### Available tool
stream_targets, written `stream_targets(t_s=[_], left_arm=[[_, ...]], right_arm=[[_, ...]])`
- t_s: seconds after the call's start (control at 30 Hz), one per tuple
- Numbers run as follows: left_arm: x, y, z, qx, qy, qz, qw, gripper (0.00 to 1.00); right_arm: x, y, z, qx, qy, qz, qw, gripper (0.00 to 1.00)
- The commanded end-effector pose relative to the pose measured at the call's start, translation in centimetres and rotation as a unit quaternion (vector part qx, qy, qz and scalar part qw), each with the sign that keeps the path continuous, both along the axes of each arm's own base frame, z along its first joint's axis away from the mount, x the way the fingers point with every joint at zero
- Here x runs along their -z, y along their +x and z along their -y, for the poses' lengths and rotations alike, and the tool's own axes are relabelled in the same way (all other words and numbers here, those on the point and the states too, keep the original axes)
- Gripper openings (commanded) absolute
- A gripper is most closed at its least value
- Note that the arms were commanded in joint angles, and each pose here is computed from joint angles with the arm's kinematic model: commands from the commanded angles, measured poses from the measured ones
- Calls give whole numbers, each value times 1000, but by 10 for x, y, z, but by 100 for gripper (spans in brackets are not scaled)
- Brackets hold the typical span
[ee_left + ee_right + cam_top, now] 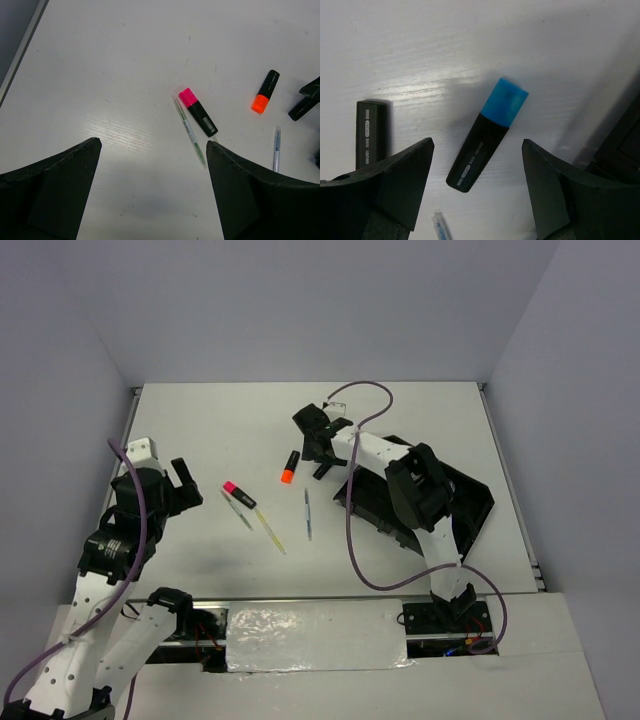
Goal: Sort the stationery into containers
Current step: Pick up the pen from the center of the board, then place the pen in the storage box.
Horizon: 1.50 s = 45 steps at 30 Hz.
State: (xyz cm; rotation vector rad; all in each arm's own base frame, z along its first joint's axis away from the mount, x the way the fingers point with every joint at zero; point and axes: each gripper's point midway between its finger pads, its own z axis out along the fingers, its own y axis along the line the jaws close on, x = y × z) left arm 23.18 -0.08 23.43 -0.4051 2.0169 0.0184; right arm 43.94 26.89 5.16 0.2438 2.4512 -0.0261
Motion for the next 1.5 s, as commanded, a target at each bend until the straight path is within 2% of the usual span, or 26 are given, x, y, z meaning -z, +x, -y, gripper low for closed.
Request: stream_targets(t_s=[0.0,0.17,0.23,0.27,0.37,0.47,0.6,0.63,0.8,0.87,0.9,0.97,1.0,1.03,1.1,1.13,1.2,1.33,1.4,1.47], left_arm=[[-14,5,1,4,-2,28,1000,99],[-14,5,1,5,-2,27,1000,100],[-14,5,1,5,-2,27,1000,99],[-14,6,1,6,-2,28,1000,99],[-13,6,1,5,-2,24,1000,99],[-13,6,1,5,-2,24,1000,99],[-12,7,2,5,-2,23,1000,99],[-12,7,1,6,-1,22,1000,99],[-12,7,1,5,-1,23,1000,99],[-12,7,2,6,-1,22,1000,99],[-12,7,2,6,-1,22,1000,99],[-13,7,2,6,-1,23,1000,99],[-13,7,1,5,-2,24,1000,99],[-13,6,1,5,-2,25,1000,99],[-14,6,2,7,-3,28,1000,99],[-15,5,2,8,-4,30,1000,99],[-15,5,3,10,-4,30,999,99],[-12,7,5,15,-5,25,1000,99],[-10,8,5,15,-4,19,1000,99],[-8,9,6,15,-3,16,1000,99]], right_arm=[[4,15,3,26,6,11,1000,79],[18,23,4,31,27,3,999,75],[23,24,3,24,29,0,999,67],[24,25,2,21,30,0,999,56],[24,24,-6,2,40,-3,999,38],[14,27,-25,-50,70,6,996,26],[-8,31,-39,-102,92,26,990,20],[-21,26,-48,-137,105,32,984,18],[-92,15,-57,-210,145,105,961,17],[-109,7,-42,-218,122,125,960,17],[-138,-2,-29,-213,116,145,959,18],[-136,-17,3,-191,85,138,968,18],[-157,-27,23,-177,83,153,969,18],[-137,-42,41,-170,72,129,974,19],[-145,-62,77,-147,65,128,979,19],[-124,-79,95,-142,47,102,983,19],[-115,-99,123,-122,21,84,989,19],[-111,-140,187,-34,-34,72,996,20],[-94,-157,216,12,-43,53,998,21],[-96,-168,228,45,-13,71,996,21]])
